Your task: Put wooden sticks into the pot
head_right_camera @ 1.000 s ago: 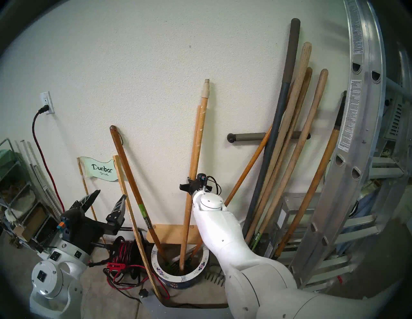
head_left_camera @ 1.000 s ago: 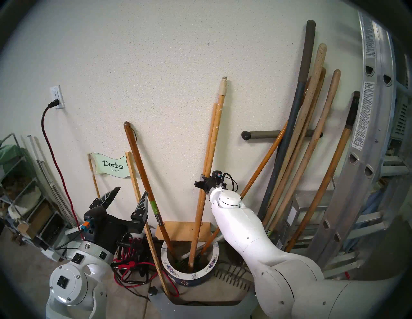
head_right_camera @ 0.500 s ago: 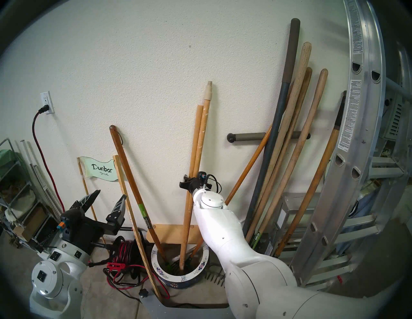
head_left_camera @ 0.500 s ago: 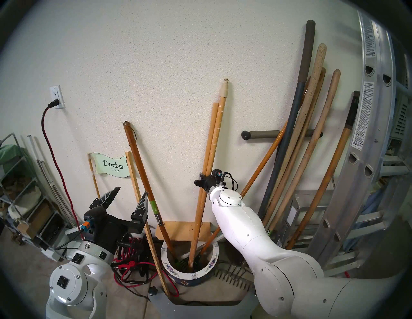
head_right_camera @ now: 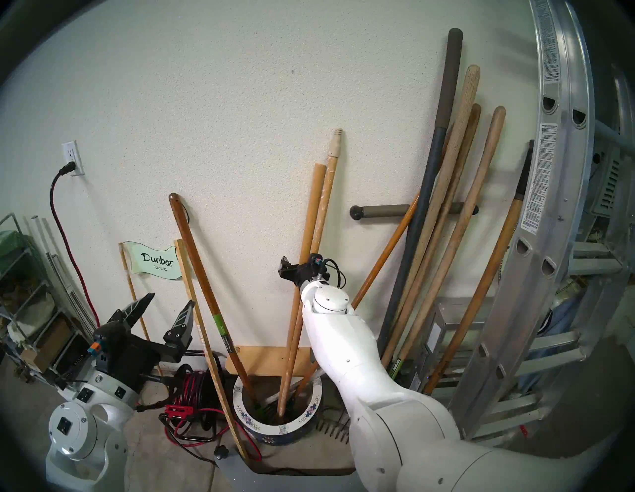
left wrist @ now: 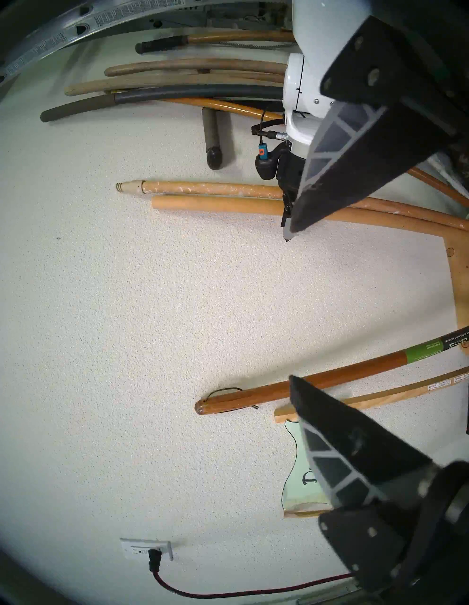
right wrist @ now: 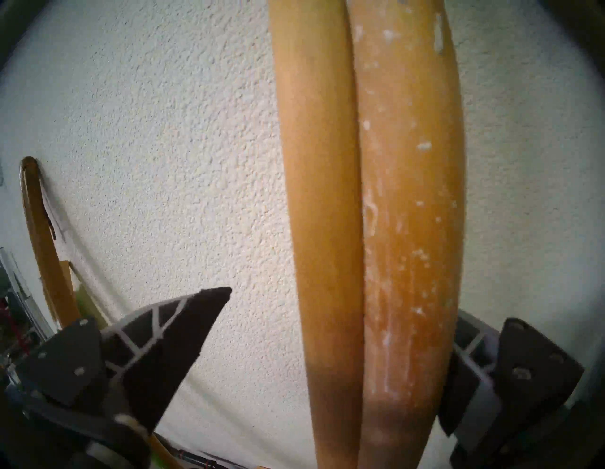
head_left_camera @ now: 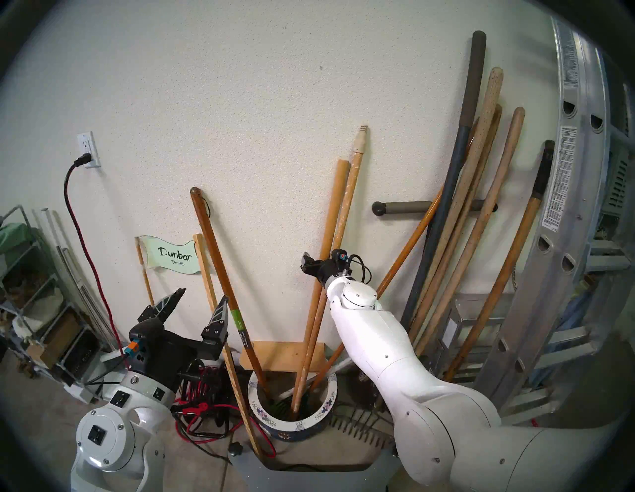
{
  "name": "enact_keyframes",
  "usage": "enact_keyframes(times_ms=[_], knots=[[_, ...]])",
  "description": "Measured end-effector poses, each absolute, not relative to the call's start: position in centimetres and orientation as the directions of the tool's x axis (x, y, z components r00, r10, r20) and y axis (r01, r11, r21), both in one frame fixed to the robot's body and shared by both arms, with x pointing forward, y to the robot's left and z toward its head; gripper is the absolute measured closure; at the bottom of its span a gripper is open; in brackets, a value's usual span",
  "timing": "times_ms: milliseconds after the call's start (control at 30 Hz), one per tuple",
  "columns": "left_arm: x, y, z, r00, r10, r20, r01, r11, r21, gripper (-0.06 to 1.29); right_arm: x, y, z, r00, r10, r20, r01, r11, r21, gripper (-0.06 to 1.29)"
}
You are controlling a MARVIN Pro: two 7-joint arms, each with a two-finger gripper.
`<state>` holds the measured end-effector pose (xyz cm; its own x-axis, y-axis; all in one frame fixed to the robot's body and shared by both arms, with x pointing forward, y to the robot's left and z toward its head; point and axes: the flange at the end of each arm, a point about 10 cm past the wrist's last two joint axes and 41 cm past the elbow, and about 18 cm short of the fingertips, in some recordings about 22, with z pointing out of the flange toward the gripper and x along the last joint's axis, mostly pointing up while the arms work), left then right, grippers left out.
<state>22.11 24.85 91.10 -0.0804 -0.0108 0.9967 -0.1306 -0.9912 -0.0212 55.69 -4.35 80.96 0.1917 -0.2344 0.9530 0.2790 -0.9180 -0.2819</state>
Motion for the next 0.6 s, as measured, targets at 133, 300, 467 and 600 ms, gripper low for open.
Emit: enact_keyframes(times_ms=[133, 300, 467, 600], knots=[[22.1, 24.85, 91.1, -0.08, -0.011, 0.997, -0.131, -0.991, -0.021, -0.02, 55.8, -4.52, 81.0, 0.196, -0.236, 0.952, 0.278, -0.918, -0.285, 0.02], [22.1, 24.85, 91.1, -0.081, -0.01, 0.997, -0.131, -0.991, -0.021, -0.02, 55.87, -4.55, 81.03, 0.2, -0.237, 0.951, 0.277, -0.917, -0.287, 0.02], [22.1, 24.85, 91.1, -0.08, -0.01, 0.997, -0.131, -0.991, -0.021, -0.02, 55.94, -4.48, 80.95, 0.207, -0.24, 0.949, 0.281, -0.914, -0.292, 0.02], [22.1, 24.85, 91.1, -0.081, -0.01, 0.997, -0.131, -0.991, -0.021, -0.02, 55.98, -4.3, 81.04, 0.212, -0.24, 0.947, 0.291, -0.91, -0.296, 0.02]])
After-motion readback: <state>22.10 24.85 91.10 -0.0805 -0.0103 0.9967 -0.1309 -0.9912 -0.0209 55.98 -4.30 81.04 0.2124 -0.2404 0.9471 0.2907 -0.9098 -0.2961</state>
